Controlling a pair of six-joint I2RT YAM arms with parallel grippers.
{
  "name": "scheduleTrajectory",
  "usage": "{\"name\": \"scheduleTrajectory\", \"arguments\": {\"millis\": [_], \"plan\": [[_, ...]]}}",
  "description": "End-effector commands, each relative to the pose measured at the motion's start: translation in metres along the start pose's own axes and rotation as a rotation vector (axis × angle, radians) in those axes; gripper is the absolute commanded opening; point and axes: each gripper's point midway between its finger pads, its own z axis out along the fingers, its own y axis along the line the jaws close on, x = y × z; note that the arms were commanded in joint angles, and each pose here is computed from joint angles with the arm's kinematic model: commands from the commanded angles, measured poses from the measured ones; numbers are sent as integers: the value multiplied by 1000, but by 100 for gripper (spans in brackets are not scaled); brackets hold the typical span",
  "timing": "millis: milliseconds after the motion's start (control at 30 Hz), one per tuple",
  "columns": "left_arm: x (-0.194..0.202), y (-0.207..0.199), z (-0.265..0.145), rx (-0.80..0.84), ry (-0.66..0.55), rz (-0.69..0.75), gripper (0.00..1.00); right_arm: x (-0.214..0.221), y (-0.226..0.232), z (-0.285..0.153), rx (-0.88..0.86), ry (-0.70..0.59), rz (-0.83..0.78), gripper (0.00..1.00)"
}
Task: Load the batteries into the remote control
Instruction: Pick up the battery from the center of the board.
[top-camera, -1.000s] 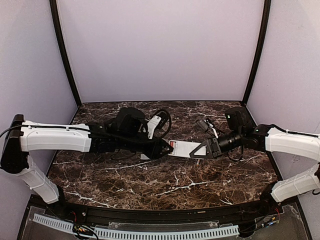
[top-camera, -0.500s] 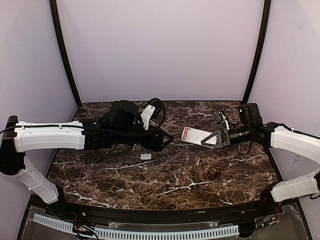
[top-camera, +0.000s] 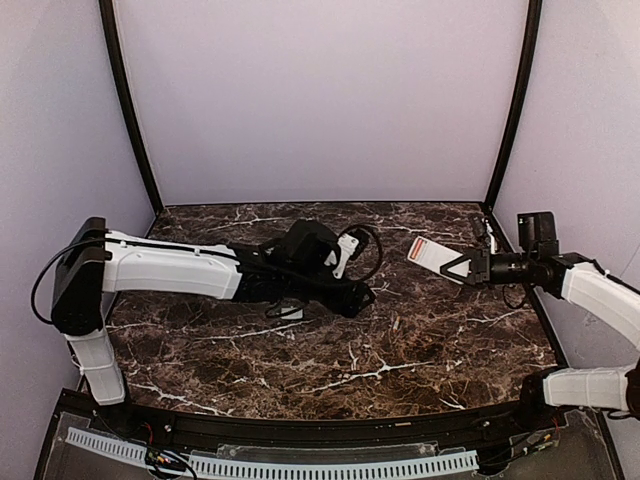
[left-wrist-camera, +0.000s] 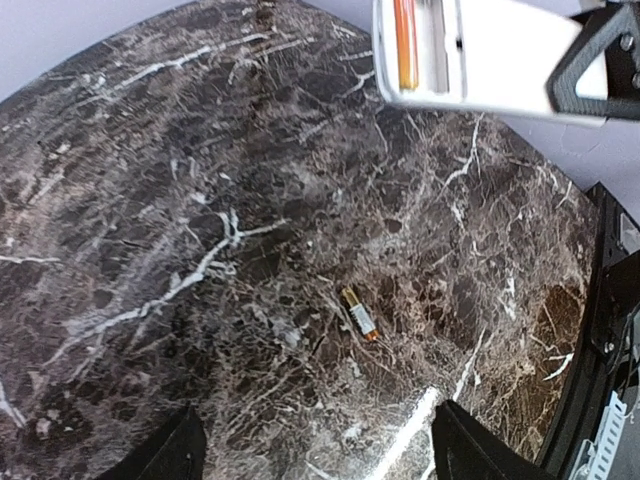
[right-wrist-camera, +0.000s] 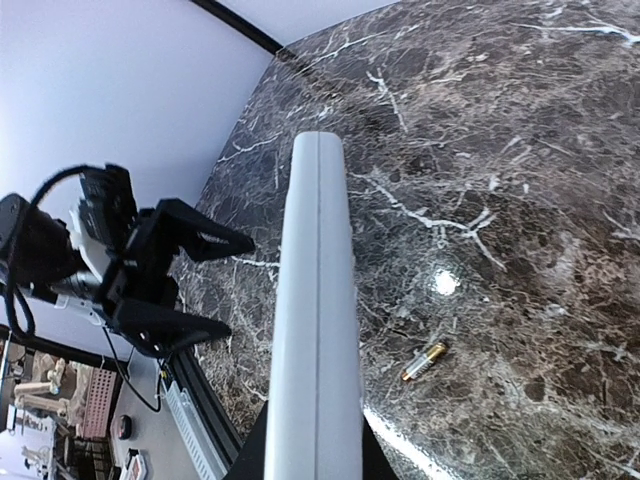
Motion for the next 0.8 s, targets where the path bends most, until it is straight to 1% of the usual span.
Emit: {"name": "scheduleTrajectory", "arguments": {"millis": [0, 100, 133, 167, 200, 233, 400, 500, 600, 767], "plan": [[18, -21, 28, 12, 81, 40, 77, -4, -14, -14, 51, -64, 47, 0], [30, -30, 53, 5, 125, 51, 75, -6, -20, -20, 65, -90, 74, 0], [26, -34, 57, 9, 120, 49, 75, -6, -21, -22, 65, -94, 79, 0], [36, -35, 66, 6, 142, 43, 75, -7, -22, -23, 66, -99, 82, 0], [32, -37, 69, 8, 134, 38, 75, -8, -22, -24, 64, -102, 84, 0], [41, -37, 76, 5, 156, 31, 74, -8, -23, -25, 64, -105, 88, 0], [46, -40, 96, 3, 170, 8, 73, -9, -22, -27, 57, -109, 89, 0], [59, -39, 111, -13, 193, 5, 72, -8, -22, -26, 51, -105, 88, 0], [59, -42, 121, -29, 191, 30, 70, -7, -21, -26, 44, -102, 86, 0], [80, -33, 142, -113, 252, 73, 64, -7, -20, -26, 39, -101, 81, 0]]}}
